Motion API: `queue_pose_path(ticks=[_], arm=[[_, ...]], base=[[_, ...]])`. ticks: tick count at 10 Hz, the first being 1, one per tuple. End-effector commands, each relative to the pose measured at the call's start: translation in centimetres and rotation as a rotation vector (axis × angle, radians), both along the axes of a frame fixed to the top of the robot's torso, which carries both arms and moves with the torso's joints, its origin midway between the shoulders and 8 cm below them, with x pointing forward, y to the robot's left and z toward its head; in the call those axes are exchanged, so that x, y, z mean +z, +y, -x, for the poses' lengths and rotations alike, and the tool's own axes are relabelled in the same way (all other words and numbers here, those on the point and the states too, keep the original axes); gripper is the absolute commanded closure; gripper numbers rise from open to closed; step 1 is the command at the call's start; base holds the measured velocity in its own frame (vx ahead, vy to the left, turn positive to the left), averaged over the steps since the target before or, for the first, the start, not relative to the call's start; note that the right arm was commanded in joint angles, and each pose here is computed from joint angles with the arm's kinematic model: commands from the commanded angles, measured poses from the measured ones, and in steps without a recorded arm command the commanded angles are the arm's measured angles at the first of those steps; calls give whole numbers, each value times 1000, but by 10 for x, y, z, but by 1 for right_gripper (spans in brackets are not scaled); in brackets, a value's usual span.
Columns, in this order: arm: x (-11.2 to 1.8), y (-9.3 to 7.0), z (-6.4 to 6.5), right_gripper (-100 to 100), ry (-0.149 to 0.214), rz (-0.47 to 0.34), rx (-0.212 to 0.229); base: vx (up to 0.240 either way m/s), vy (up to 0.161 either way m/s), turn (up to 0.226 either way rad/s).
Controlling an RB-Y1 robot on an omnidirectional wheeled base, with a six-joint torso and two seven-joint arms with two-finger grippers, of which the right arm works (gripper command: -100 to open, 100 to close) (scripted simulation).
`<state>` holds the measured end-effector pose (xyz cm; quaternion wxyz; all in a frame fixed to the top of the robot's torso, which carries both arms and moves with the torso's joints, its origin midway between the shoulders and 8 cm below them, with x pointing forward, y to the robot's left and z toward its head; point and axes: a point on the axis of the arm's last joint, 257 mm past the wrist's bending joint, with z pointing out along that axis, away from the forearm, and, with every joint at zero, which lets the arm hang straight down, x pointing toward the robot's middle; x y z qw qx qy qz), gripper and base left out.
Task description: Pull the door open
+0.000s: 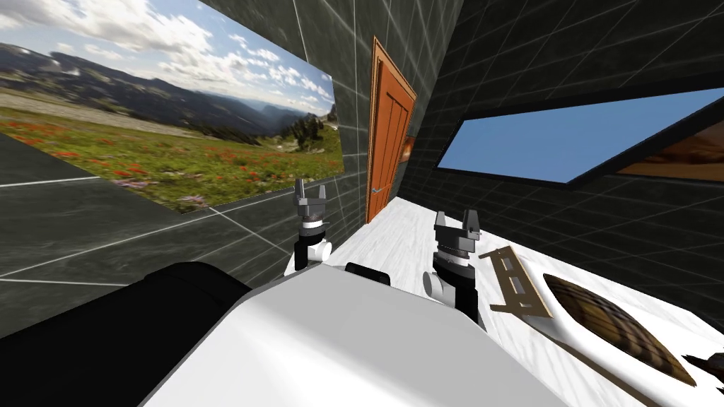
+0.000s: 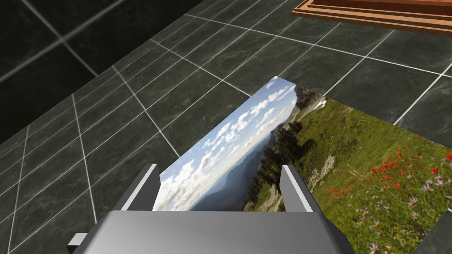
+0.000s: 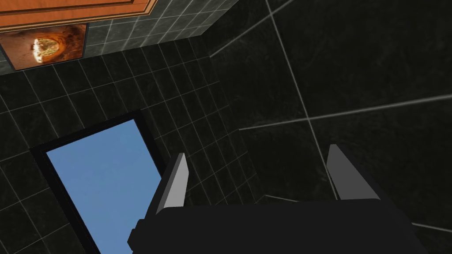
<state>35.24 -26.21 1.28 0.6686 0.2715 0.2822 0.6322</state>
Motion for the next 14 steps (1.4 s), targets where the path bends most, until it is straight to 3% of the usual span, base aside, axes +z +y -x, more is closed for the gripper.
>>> queue_pose_path(ticks=[1,14], arm=[[-9,0,-5,-100,16,0,8],[-85,2,-47,-100,145,-6,59]], base=[[97,-39,91],[83,-42,123]])
